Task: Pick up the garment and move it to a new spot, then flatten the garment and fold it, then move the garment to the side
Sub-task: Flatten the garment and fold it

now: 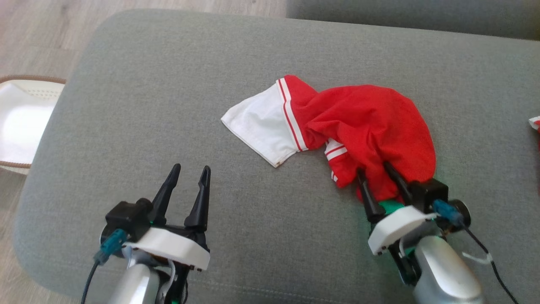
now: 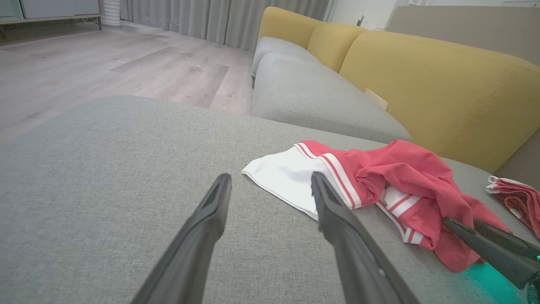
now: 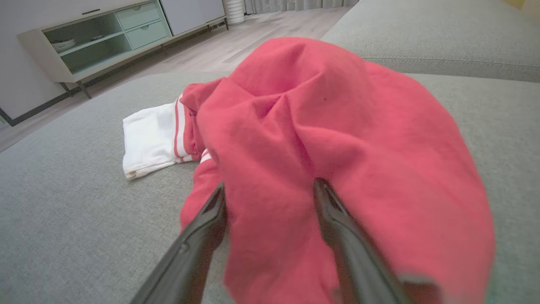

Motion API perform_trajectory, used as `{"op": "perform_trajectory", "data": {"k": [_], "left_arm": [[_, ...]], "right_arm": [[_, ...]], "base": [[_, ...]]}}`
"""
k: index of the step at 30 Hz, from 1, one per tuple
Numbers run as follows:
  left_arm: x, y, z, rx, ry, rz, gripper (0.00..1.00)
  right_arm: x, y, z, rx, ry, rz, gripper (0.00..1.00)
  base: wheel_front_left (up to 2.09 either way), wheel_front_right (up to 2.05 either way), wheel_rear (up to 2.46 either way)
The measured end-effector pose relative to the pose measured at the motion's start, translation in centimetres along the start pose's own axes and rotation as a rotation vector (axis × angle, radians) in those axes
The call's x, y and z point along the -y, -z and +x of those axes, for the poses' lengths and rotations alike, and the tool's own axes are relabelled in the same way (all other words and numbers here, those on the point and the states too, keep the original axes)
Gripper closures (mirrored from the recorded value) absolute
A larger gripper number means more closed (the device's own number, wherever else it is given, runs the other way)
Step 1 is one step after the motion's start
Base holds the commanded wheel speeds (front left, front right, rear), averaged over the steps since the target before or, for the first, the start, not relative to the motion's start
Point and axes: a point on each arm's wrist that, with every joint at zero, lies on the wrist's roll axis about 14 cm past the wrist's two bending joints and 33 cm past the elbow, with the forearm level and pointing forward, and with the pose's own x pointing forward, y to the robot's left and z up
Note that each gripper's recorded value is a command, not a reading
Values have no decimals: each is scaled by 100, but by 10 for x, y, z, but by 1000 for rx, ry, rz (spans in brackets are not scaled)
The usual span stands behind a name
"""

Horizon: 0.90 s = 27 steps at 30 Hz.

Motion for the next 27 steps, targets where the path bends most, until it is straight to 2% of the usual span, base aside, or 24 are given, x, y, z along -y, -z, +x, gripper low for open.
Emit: {"op": "perform_trajectory", "data": {"k": [1,2,11,20,27], "left_arm": [[1,1,1,-3,2,-1,0],[4,4,3,-10,15,-6,0],[8,-9,6,28,28,-16,0],[15,-20,-5,69,38,-42,0],[14,-23,-17,84,26,-41,0]], "right_arm": [[2,1,2,-5,3,0,83],[3,-2,7,-3,-2,-12,100],[-9,-30,7,75,-40,-40,100],[-49,-91,-3,256,-142,-52,100],[-81,-156,-4,421,-233,-94,100]], "base": [[0,0,0],[0,0,0],[0,0,0],[0,0,0],[0,0,0]]}}
